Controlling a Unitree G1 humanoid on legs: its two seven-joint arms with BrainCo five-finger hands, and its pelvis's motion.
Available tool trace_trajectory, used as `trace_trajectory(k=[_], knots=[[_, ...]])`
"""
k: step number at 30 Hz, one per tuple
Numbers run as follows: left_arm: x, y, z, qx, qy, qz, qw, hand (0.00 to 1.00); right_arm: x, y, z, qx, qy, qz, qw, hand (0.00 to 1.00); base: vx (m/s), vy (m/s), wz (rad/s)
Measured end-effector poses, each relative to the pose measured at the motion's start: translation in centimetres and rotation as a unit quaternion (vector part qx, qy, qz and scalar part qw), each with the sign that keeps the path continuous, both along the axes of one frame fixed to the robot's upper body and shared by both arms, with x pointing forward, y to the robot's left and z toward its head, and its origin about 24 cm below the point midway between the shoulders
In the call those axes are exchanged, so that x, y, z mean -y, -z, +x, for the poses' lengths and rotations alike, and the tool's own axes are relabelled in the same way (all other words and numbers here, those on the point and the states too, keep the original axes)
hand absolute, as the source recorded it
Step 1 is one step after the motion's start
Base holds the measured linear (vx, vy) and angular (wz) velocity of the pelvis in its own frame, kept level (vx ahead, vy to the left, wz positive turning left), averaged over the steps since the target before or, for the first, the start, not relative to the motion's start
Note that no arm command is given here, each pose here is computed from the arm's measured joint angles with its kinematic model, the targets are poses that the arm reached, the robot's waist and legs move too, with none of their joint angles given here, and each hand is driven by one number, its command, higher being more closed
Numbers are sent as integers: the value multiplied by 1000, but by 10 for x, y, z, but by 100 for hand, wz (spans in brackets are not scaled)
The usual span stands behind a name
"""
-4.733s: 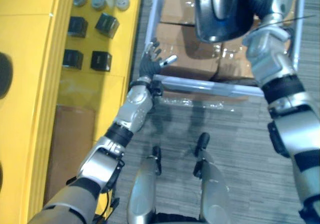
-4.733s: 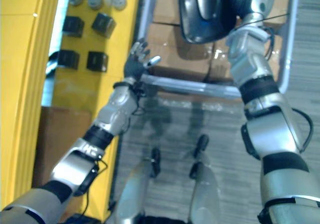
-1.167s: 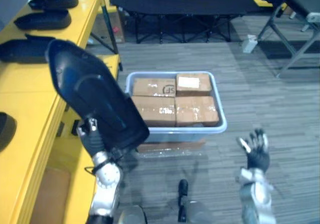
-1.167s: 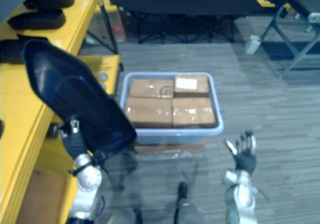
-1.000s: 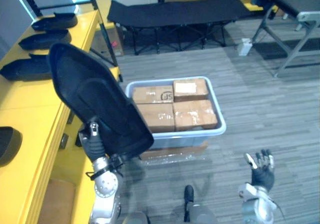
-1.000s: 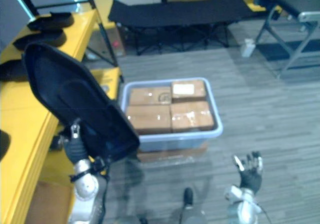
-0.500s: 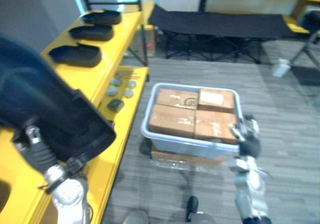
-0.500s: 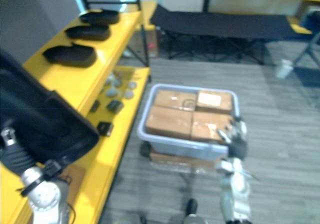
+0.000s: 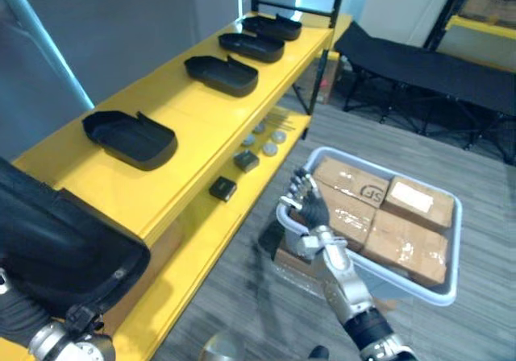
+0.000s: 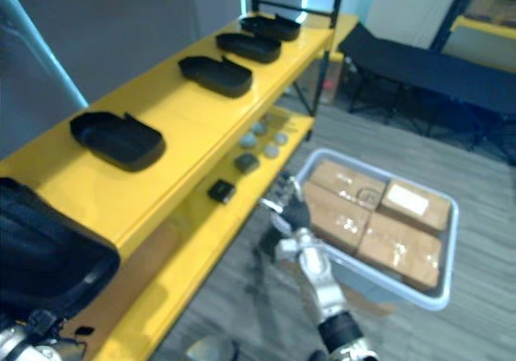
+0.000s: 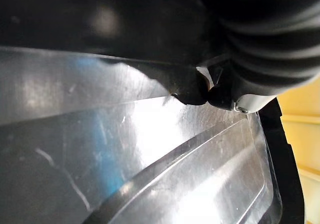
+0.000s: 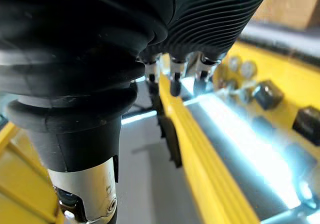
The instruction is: Walk over and take plastic housings, then place them on the shelf
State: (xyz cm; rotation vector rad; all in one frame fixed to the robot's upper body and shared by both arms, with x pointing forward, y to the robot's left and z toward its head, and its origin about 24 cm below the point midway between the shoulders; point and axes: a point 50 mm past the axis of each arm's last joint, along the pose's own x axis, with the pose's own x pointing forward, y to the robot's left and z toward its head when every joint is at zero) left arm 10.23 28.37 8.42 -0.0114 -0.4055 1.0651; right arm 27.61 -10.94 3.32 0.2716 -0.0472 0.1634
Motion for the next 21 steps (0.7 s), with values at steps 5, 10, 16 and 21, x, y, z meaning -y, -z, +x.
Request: trace_trajectory(k=[5,10,16,21], knots=[[1,6,4,7,26,-26,999,100,23,7,-2,-14,21,-20,999,0,36,-21,79],[2,17,0,3,43,-59,997,100,29,10,-5,-19,24,-27,999,0,-10,62,32],[11,17,10,18,78,-71,994,100,25,0,-1,20,17,-35,999,0,-55,88,-13],[21,1,37,51,156,-37,986,100,27,-8,-1,55,31,-44,997,0,-41,35,35]])
